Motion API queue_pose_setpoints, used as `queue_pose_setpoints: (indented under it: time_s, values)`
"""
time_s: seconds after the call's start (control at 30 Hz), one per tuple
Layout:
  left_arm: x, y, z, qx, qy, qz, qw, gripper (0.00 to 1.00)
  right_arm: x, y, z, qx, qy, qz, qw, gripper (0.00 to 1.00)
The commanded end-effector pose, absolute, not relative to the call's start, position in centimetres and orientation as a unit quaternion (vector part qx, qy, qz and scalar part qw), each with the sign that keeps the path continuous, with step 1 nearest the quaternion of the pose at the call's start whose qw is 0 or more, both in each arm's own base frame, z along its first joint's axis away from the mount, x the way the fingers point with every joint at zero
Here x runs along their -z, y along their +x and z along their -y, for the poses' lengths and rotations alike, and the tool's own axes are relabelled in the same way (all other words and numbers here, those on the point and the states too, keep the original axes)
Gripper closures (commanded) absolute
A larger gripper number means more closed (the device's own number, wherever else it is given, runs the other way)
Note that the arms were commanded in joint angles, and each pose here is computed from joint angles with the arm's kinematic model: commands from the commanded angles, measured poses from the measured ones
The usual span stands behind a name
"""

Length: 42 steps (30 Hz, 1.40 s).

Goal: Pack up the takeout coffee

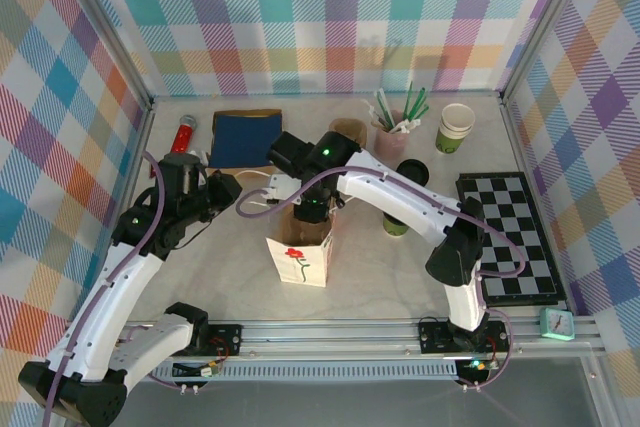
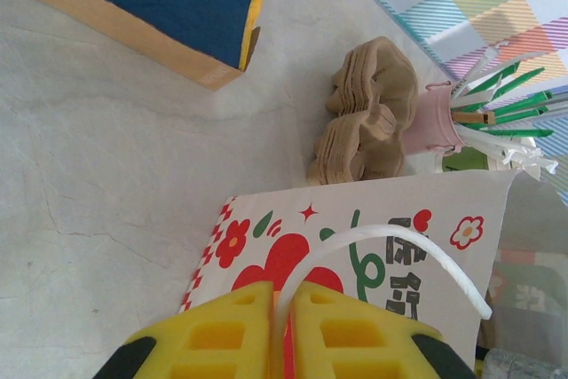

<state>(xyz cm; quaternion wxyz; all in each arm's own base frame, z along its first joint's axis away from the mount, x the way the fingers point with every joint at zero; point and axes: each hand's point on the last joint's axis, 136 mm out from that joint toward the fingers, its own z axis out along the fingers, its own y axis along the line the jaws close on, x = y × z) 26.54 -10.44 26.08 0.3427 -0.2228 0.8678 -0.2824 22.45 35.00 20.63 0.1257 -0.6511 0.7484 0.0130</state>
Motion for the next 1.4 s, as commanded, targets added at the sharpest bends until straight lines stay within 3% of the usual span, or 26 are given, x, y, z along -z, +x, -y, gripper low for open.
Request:
queue_pose_setpoints:
  time_s: [0.0,0.73,1.37]
  values:
    - [-27.0,26.5,10.1,0.289,-0.22,-0.86,0.359,0.87,-21.0,21.9,-34.5,-0.009,-0.645,-0.754,0.123,0.8]
    - [-31.1,26.1,11.4,0.357,-0.187,-0.822,0.403,0.9,-18.2,20.9,-33.9,0.001,-0.638,-0.764,0.097,0.81]
    - [-37.6,24.7,12.7,0.444,-0.144,-0.762,0.45,0.91,-18.1,20.0,-33.0,0.001,-0.64,-0.761,0.108,0.82]
